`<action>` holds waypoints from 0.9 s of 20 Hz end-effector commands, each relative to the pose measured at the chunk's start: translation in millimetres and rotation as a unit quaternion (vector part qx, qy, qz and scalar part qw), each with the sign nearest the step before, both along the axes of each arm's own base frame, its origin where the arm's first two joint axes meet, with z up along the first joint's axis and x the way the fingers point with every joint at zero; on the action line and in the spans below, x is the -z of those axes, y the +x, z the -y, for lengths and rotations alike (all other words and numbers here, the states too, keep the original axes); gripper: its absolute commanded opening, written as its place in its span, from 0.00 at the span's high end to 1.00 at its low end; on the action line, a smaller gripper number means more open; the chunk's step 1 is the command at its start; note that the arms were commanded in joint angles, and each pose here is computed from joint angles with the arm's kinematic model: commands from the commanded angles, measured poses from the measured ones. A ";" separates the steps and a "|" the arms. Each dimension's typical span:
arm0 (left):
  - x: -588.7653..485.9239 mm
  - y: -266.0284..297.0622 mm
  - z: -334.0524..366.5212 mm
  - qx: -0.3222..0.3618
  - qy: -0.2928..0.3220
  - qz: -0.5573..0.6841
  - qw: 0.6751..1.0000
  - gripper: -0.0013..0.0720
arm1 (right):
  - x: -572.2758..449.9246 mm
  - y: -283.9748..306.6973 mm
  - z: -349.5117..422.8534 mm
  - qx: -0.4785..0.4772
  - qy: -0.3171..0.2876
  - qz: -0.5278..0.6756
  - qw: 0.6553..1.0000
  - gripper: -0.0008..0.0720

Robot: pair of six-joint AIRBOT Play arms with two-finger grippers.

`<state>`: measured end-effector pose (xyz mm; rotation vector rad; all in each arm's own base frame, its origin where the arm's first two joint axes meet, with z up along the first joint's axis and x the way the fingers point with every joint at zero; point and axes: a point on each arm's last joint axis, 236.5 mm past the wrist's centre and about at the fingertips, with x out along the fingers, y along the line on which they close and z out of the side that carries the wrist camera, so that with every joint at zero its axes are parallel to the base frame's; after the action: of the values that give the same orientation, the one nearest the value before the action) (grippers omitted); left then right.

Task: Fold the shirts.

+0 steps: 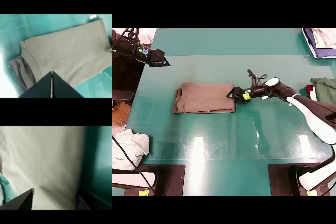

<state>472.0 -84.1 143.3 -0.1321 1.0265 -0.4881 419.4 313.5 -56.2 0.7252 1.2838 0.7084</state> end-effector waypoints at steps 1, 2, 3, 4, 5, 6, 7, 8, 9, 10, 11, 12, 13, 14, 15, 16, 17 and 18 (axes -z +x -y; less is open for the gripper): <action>0.4 -0.3 -0.2 0.001 0.000 -0.001 1.000 0.95 | 0.6 12.1 -33.7 -0.018 0.014 0.017 1.000 0.24; 0.6 -0.7 -0.1 0.001 0.000 -0.002 1.000 0.95 | 1.0 12.9 -42.4 -0.025 0.015 0.021 0.999 0.36; 0.8 -1.1 -0.2 0.001 0.001 -0.003 1.000 0.95 | 1.2 13.0 -51.4 -0.034 0.017 0.025 0.999 0.48; 1.2 -1.9 0.0 0.002 0.001 -0.004 1.000 0.95 | 1.2 12.0 -59.1 -0.041 0.018 0.029 0.999 0.58; 1.4 -2.6 0.1 0.003 0.001 -0.006 1.000 0.95 | 0.0 11.1 -65.7 -0.049 0.019 0.036 0.998 0.74; 1.7 -3.2 0.2 0.003 0.001 -0.007 1.000 0.95 | -3.4 10.0 -70.3 -0.055 0.020 0.044 0.997 0.97; 2.0 -4.1 0.4 0.004 0.001 -0.009 1.000 0.95 | -8.2 10.8 -71.7 -0.057 0.024 0.046 0.997 0.97; 2.6 -5.3 0.5 0.006 0.001 -0.011 1.000 0.95 | -15.5 12.3 -69.6 -0.059 0.027 0.050 0.997 0.97; 3.3 -7.2 2.0 0.009 0.002 -0.015 1.000 0.95 | -25.5 15.6 -63.1 -0.056 0.031 0.054 0.996 0.97; 3.7 -8.6 4.7 0.012 0.002 -0.017 1.000 0.95 | -38.0 22.0 -52.0 -0.051 0.033 0.064 0.996 0.97; 3.6 -9.2 8.4 0.016 0.001 -0.017 1.000 0.95 | -55.9 31.6 -36.0 -0.037 0.038 0.076 0.996 0.97; 3.8 -10.5 14.2 0.023 0.003 -0.016 1.000 0.95 | -73.2 41.9 -15.0 -0.014 0.039 0.091 0.995 0.97; 3.7 -12.1 21.9 0.031 0.003 -0.016 0.999 0.95 | -92.1 51.5 12.0 0.013 0.040 0.105 0.994 0.97; 3.5 -14.0 32.0 0.041 0.003 -0.015 0.999 0.95 | -110.0 60.2 44.2 0.043 0.039 0.118 0.991 0.97; 2.8 -15.3 42.8 0.052 0.002 -0.012 0.999 0.95 | -122.8 66.0 78.4 0.072 0.030 0.131 0.988 0.97; 2.1 -17.3 55.3 0.064 0.002 -0.009 0.998 0.95 | -132.0 69.5 118.1 0.102 0.011 0.145 0.984 0.97; 1.4 -19.4 67.0 0.075 0.001 -0.005 0.997 0.95 | -137.6 70.0 155.9 0.131 -0.011 0.151 0.980 0.97; 0.3 -21.3 80.3 0.086 0.000 0.000 0.996 0.95 | -142.0 68.3 198.6 0.167 -0.038 0.154 0.973 0.97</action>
<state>455.1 -136.5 141.2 -0.0710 1.0575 -0.5966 490.2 206.1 65.7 0.7281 0.9475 0.6430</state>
